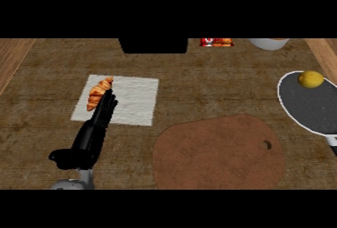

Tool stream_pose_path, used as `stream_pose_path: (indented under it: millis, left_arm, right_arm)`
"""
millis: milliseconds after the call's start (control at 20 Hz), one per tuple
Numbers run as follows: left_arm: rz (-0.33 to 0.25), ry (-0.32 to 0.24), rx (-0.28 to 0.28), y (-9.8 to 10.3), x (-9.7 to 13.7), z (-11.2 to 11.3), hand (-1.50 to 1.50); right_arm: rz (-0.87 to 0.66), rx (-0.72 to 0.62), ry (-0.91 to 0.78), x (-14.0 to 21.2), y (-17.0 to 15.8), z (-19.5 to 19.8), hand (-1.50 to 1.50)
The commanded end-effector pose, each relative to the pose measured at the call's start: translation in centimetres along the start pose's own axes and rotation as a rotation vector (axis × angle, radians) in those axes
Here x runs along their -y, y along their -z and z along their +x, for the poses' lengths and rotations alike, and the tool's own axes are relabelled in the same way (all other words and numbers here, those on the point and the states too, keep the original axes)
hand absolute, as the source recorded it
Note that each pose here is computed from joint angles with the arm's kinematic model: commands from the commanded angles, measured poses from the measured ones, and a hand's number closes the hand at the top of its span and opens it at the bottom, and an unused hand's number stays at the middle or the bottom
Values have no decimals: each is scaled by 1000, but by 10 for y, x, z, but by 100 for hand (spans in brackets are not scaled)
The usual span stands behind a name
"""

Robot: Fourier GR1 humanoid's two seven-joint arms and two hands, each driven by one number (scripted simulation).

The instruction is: Pick the lemon from the cutting board and place it in the pan

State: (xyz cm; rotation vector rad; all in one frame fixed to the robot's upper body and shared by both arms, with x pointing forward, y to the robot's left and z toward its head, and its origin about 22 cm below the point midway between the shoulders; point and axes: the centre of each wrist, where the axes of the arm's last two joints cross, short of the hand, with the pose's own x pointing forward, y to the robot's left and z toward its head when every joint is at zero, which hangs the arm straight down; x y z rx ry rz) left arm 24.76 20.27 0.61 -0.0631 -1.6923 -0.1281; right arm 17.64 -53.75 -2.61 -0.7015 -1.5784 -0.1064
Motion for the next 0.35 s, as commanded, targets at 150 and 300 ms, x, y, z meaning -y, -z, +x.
stream_pose_path:
  millis: [150,300]
  left_arm:
    - [16,11,15,0,6,1,0]
    - [1,-1,-6,-2,-18,-3,0]
  right_arm:
    - [-27,29,-82,5,2,8,-150]
    - [-44,55,-123,20,11,25,-150]
